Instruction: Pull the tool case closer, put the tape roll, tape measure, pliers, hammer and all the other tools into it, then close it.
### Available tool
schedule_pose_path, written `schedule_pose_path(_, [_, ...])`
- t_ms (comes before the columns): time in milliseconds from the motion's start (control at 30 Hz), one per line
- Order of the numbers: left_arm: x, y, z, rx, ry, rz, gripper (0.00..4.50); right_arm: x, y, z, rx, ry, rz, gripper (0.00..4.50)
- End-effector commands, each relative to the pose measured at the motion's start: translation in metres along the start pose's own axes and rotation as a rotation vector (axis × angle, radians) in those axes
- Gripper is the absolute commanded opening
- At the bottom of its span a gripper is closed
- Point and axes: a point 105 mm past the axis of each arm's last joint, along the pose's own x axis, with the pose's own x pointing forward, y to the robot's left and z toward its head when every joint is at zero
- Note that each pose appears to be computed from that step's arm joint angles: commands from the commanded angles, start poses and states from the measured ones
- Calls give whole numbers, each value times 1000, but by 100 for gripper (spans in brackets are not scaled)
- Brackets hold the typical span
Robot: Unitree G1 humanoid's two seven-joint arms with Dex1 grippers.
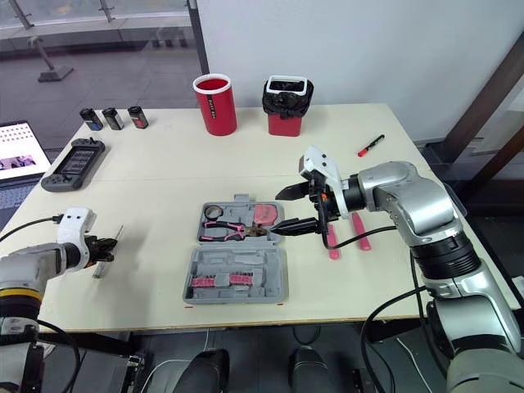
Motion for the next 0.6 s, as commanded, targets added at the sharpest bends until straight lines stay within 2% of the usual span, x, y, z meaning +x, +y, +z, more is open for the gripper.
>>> schedule_pose_path(33, [11, -14, -13, -12, 38, -18, 5, -7, 5, 7, -47, -2, -3, 450])
schedule_pose_path(67, [11, -14, -14, -11, 34, -15, 5, -7, 6, 5, -46, 2, -1, 450])
schedule_pose_path(167, [6, -14, -16, -9, 24, -8, 115, -10, 4, -1, -43, 13, 1, 450])
schedule_pose_path(200, [4, -13, -16, -15, 19, -4, 159, -11, 2, -2, -44, 16, -1, 450])
schedule_pose_path(233, [1, -12, -16, -15, 18, -1, 225, -11, 0, -3, -48, 18, -2, 450])
schedule_pose_path(300, [-5, -11, -16, -20, 16, 7, 304, -10, -1, -2, -51, 15, 3, 450])
schedule_pose_path(367, [-11, -14, -20, -21, 23, 5, 408, -7, -1, -2, -59, 15, 20, 450])
schedule_pose_path(600, [-20, -18, -45, -45, 51, 20, 408, -1, -1, -1, -69, 18, 35, 450])
